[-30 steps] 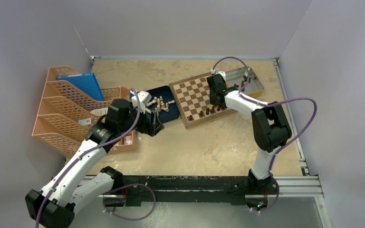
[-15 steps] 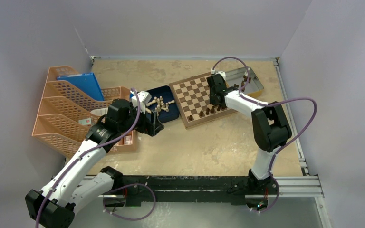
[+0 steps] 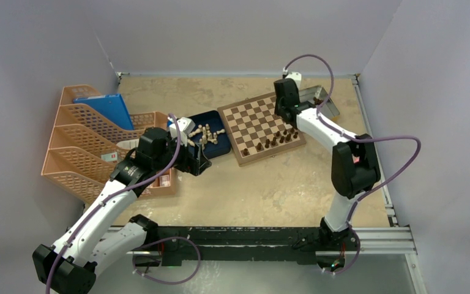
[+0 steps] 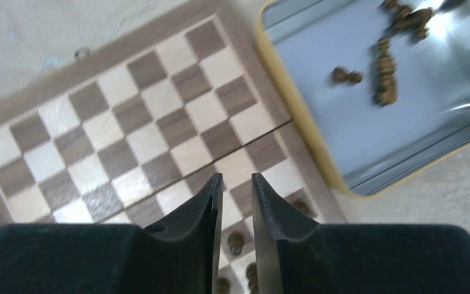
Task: Set up the chess pieces on the board
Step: Place the chess piece on the chessboard, then pick up the chess piece from the storage box.
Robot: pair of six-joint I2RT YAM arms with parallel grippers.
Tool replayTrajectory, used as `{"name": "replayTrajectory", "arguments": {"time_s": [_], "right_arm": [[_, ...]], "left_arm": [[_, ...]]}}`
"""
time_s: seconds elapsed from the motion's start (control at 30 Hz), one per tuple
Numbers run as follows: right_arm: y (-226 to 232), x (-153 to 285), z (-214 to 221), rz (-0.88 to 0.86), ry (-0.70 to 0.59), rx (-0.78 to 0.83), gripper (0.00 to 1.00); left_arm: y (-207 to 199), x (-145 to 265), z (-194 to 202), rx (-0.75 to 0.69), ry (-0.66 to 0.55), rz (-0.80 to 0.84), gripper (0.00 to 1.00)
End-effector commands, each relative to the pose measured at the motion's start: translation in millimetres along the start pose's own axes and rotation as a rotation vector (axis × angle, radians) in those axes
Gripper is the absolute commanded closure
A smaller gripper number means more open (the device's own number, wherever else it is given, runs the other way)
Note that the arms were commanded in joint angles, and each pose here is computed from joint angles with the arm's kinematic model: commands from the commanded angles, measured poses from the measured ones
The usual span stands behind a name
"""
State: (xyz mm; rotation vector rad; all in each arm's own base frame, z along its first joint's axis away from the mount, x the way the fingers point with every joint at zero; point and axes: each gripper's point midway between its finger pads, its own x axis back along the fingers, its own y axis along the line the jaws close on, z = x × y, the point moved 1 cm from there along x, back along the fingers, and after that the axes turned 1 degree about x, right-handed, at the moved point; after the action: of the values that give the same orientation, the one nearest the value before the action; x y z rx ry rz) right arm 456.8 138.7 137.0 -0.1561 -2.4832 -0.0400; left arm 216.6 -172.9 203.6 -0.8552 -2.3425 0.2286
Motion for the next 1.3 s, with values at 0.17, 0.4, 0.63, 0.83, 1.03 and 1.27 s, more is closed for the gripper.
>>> {"name": "replayTrajectory", "arguments": {"time_s": [0.17,0.4,0.63,0.83,1.03,1.27], "right_arm": [[-90,-35,-80,0.136,-0.147,-0.130,0.73],[-109,-78,-68,0.136,-0.075,-0.203,0.74],[-111,-109,-60,0.139,-0.049,-0.420,0.74],[-109,-121,-54,0.178,-0.038,-0.583,0.74],[-120,-128,-43,0.301,-0.003,-0.710,0.74],[-123,-127,-32,0.375,0.027,-0.833,0.72]], "left_arm": [[-2,3,-15,-0.032,-0.054,0.004,0.17],[4,4,-15,-0.030,-0.060,-0.029,0.17],[7,3,-14,-0.027,-0.055,-0.047,0.17],[9,3,-14,-0.026,-0.055,-0.056,0.17],[9,3,-14,-0.027,-0.056,-0.058,0.17],[8,4,-14,-0.026,-0.058,-0.057,0.17]]}}
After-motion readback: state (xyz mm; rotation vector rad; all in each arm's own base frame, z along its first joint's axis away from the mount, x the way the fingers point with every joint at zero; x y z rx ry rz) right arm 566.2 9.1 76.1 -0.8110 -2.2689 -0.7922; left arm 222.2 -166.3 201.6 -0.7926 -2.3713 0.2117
